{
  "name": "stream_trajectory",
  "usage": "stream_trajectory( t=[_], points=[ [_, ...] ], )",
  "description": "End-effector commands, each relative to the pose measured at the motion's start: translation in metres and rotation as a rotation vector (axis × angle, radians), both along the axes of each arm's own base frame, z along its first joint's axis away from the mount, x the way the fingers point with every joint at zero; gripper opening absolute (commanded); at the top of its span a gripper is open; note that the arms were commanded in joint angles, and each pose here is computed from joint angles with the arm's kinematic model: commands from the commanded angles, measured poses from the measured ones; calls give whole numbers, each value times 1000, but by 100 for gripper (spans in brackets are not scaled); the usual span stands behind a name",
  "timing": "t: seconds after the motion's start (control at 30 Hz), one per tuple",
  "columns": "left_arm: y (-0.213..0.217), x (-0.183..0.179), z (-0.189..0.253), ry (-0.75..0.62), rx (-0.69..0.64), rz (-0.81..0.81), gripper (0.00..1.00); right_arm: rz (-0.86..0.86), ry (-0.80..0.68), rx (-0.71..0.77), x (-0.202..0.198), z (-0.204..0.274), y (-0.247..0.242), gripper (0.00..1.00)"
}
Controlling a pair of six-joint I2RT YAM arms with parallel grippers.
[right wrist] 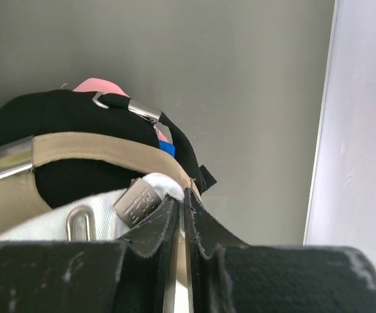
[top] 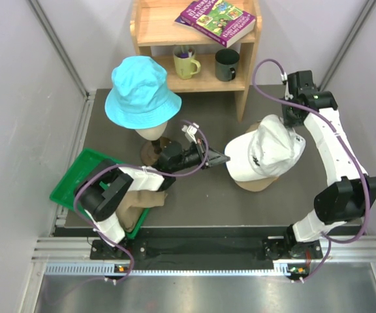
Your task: Stack the hats
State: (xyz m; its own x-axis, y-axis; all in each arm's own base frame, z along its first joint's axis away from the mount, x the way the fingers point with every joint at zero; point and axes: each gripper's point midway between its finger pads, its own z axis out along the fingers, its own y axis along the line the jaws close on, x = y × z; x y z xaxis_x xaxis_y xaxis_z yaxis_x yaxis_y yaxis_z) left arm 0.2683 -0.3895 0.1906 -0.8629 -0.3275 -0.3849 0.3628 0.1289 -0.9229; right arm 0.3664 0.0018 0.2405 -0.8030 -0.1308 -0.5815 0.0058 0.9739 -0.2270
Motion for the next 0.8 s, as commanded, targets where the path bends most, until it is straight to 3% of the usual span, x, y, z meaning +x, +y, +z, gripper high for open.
stream_trajectory(
  t=[0.0,0.5,0.77],
  points=[
    [21,35,31,20,-87,184,0,-20,-62,5,16,16,-2,6],
    [39,56,-25,253,76,361,0,-101,-26,-13,36,-6,-12,4],
    [35,68,-48,287,172,382,0,-124,14,-21,50,-35,-19,4]
  ],
)
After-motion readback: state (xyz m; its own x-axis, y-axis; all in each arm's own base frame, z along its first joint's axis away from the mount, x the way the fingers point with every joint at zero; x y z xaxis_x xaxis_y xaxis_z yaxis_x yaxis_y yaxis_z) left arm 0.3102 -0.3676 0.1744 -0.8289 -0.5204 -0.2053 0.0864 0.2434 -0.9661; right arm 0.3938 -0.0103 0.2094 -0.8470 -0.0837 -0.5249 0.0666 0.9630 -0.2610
